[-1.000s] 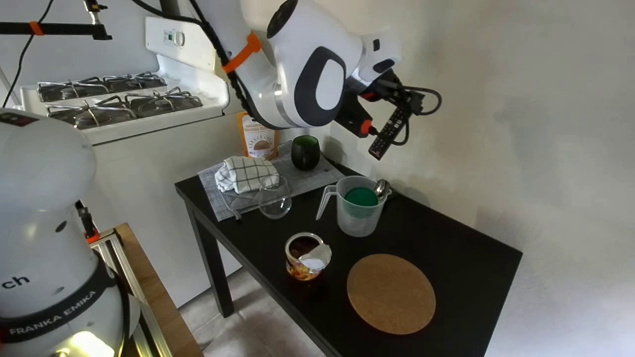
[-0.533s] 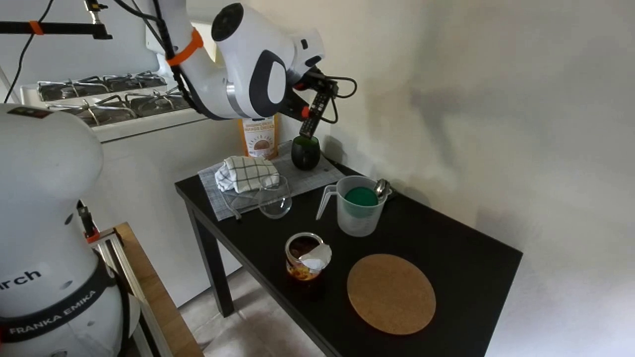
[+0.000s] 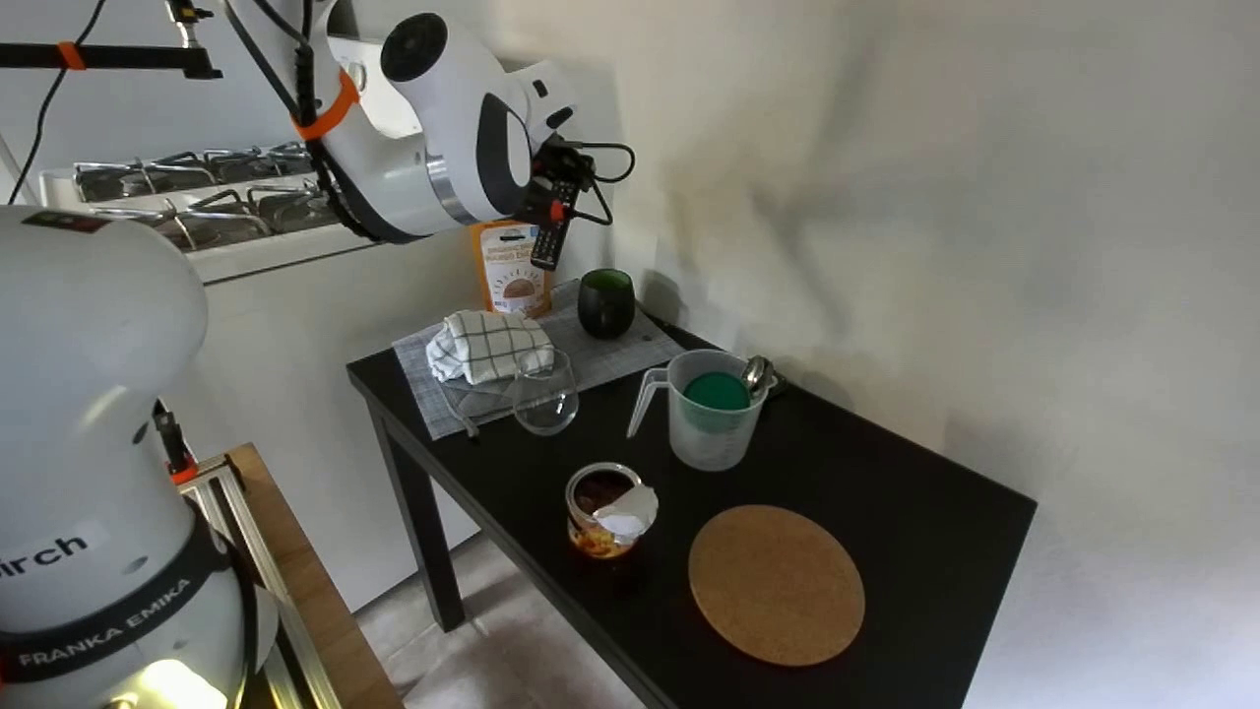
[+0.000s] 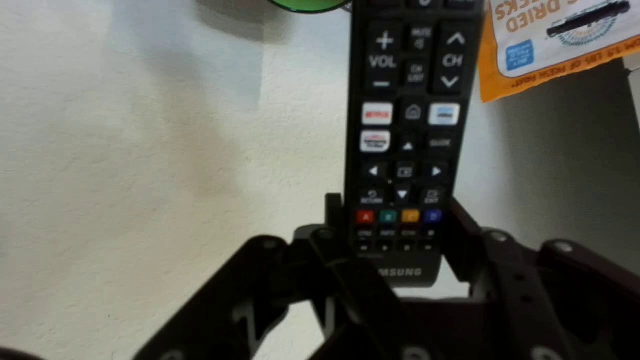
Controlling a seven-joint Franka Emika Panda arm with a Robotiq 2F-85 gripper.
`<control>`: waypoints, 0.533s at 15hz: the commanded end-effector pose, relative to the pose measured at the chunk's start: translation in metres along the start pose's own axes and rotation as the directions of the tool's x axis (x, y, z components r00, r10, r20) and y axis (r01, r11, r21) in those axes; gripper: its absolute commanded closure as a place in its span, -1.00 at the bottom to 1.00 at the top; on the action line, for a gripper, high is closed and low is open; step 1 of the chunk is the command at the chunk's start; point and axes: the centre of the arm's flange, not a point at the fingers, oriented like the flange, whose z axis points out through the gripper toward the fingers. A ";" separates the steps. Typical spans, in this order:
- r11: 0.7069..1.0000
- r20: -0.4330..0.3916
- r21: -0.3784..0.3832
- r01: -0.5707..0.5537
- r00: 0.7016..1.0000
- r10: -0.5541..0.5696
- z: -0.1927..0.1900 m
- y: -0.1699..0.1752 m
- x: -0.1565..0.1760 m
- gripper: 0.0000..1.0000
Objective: Put the remote in the black cup
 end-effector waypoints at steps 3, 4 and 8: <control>0.995 -0.094 -0.081 -0.060 0.994 0.053 0.012 0.009 -0.005 0.53; 0.991 -0.150 -0.104 -0.085 0.986 0.069 0.025 0.014 -0.005 0.53; 0.982 -0.246 -0.100 -0.161 0.960 0.132 0.060 0.017 -0.018 0.53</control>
